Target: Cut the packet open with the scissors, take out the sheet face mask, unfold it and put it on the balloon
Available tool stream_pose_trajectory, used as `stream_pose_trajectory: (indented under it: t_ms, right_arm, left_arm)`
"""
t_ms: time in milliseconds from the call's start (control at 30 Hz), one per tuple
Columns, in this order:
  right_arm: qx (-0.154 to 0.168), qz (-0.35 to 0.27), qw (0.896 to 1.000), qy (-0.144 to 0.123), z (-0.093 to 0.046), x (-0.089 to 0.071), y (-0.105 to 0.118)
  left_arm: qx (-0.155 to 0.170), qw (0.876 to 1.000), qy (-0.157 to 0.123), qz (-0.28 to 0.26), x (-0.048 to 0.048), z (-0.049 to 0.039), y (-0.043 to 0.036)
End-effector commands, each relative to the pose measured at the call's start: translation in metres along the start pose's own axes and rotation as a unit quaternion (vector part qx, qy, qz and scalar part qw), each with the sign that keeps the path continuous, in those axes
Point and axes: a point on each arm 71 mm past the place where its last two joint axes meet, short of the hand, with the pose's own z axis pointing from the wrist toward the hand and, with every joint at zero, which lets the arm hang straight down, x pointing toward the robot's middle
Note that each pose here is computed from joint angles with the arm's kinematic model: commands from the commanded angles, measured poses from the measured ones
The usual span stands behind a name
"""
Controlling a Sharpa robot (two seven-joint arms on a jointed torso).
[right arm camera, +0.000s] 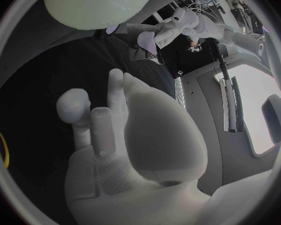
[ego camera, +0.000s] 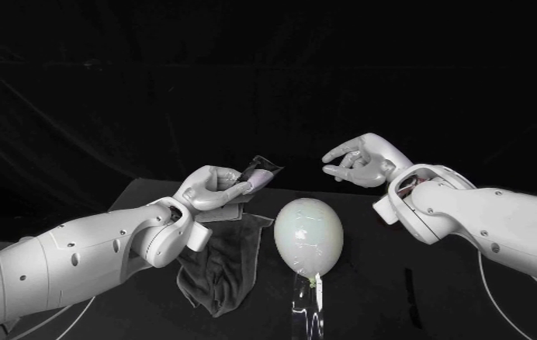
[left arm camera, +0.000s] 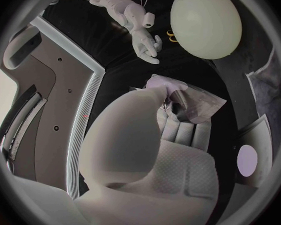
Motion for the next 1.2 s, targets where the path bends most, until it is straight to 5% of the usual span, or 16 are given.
stream_pose_trajectory:
  t_ms: [33,400,700,1200]
  right_arm:
    - [0.006,-0.002,1.0,-0.003,0.003,0.002,0.003]
    - [-0.037,-0.011,0.999,0.004,0.008,0.014,0.026]
    - [-0.054,-0.012,0.998,0.012,0.013,0.022,0.038]
    - [-0.089,-0.098,0.991,0.016,0.022,0.038,0.053]
  left_arm:
    - [0.027,0.999,0.01,-0.034,0.0061,0.0016,0.0004]
    - [0.024,0.999,-0.002,-0.041,0.0102,0.0045,0.0105]
    - [0.024,0.999,-0.003,-0.039,0.0116,0.0068,0.0122]
    - [0.023,0.999,-0.005,-0.033,0.0135,0.0084,0.0129]
